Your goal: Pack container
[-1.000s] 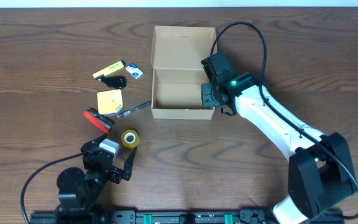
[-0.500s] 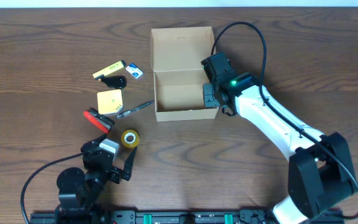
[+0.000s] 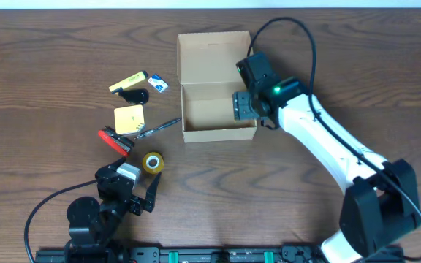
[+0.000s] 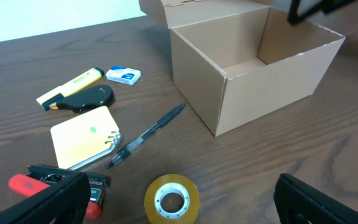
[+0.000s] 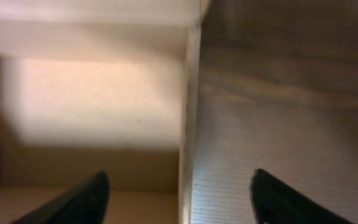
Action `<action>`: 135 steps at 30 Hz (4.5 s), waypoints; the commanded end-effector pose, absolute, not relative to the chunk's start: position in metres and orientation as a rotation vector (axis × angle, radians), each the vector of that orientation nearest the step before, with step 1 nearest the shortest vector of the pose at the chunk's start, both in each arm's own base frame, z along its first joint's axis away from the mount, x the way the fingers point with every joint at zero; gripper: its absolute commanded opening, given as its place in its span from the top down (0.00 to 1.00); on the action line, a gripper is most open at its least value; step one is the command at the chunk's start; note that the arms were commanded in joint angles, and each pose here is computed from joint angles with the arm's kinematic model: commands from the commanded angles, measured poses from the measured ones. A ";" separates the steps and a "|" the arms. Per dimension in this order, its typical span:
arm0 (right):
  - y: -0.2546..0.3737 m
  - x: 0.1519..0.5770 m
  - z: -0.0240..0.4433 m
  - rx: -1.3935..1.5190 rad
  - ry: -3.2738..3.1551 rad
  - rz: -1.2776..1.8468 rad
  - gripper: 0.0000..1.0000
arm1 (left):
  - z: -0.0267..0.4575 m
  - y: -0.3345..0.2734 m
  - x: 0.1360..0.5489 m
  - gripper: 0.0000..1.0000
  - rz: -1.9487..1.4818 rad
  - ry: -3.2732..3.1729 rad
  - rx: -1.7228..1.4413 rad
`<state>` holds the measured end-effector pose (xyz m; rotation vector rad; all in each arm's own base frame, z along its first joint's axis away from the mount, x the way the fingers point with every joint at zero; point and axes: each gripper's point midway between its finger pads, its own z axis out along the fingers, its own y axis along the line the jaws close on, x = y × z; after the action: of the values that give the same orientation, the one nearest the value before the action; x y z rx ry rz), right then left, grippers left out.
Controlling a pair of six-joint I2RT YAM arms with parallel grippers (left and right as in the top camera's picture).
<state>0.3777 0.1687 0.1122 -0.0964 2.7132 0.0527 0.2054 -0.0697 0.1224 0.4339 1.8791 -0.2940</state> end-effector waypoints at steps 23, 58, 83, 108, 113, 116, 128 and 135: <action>0.085 0.365 0.086 0.102 2.764 -0.010 0.01 | 0.115 -0.071 0.205 0.05 -0.307 1.891 0.440; 0.091 0.388 0.060 0.025 2.633 0.024 0.01 | 0.115 -0.071 0.205 0.05 -0.307 1.891 0.440; 0.088 0.403 0.055 0.044 2.588 -0.008 0.01 | 0.115 -0.071 0.205 0.05 -0.307 1.891 0.440; 0.097 0.434 0.077 0.058 2.434 0.053 0.01 | 0.115 -0.071 0.205 0.05 -0.307 1.891 0.440; 0.106 0.435 0.078 -0.016 2.428 0.090 0.01 | 0.115 -0.071 0.205 0.05 -0.307 1.891 0.440; 0.106 0.436 0.079 -0.023 2.425 0.088 0.01 | 0.115 -0.071 0.205 0.05 -0.307 1.891 0.440; 0.106 0.436 0.079 -0.079 2.421 0.068 0.01 | 0.115 -0.071 0.205 0.05 -0.307 1.891 0.440; 0.112 0.440 0.083 -0.145 2.397 0.089 0.01 | 0.115 -0.071 0.205 0.05 -0.307 1.891 0.440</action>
<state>0.4402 0.1123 0.0881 -0.1033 2.3902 0.0877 0.2054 -0.0696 0.1224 0.4333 1.8792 -0.2934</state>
